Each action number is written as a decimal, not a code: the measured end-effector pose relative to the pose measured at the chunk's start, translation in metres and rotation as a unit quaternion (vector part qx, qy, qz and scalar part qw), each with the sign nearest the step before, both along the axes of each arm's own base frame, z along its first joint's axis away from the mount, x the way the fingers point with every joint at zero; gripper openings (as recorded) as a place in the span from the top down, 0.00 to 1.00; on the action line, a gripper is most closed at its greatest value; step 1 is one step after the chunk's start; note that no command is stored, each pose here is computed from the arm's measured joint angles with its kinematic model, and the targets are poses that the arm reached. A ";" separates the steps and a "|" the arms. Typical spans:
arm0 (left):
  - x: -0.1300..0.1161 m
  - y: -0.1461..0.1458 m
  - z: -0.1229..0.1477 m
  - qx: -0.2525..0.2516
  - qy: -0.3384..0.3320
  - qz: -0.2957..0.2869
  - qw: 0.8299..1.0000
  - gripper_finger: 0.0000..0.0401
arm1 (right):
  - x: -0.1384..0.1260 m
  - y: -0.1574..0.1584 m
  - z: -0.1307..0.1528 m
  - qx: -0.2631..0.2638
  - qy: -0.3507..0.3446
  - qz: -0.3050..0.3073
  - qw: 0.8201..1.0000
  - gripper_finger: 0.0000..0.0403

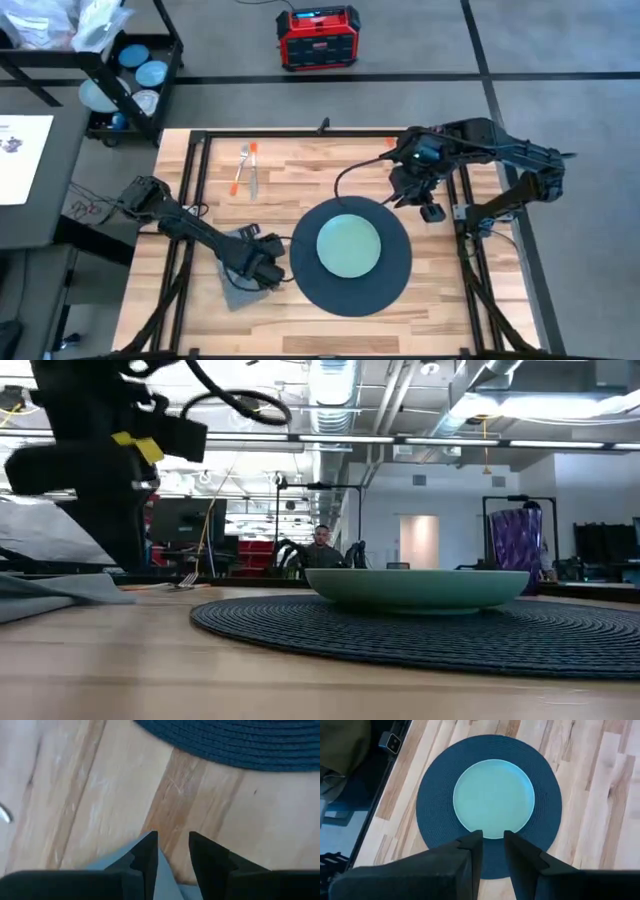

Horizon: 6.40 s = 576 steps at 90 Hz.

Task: Set table place
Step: Fold the grey napkin

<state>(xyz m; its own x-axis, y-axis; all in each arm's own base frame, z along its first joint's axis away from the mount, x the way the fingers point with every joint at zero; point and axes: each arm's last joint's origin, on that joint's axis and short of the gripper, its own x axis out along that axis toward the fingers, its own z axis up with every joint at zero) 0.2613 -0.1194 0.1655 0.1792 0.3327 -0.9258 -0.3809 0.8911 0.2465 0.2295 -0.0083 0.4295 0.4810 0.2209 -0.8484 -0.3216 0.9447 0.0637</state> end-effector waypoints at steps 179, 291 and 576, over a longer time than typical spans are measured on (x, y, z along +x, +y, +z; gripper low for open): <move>0.017 0.018 0.015 0.027 0.004 -0.066 0.997 0.91 | -0.001 0.013 0.000 0.005 0.007 0.017 1.000 0.84; -0.018 0.011 -0.015 -0.022 0.095 -0.029 0.995 0.58 | -0.002 0.026 -0.001 0.011 0.015 0.034 0.999 0.84; -0.055 -0.013 0.007 0.058 0.124 0.154 0.979 0.98 | -0.006 0.062 -0.001 -0.010 0.018 0.047 0.999 0.84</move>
<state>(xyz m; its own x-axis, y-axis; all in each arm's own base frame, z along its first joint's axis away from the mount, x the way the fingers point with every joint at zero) 0.2065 -0.1326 0.1724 -0.1716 0.4411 -0.8809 -0.5419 0.7045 0.4583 0.2233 0.0535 0.4286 0.4279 0.2468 -0.8695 -0.4064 0.9118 0.0588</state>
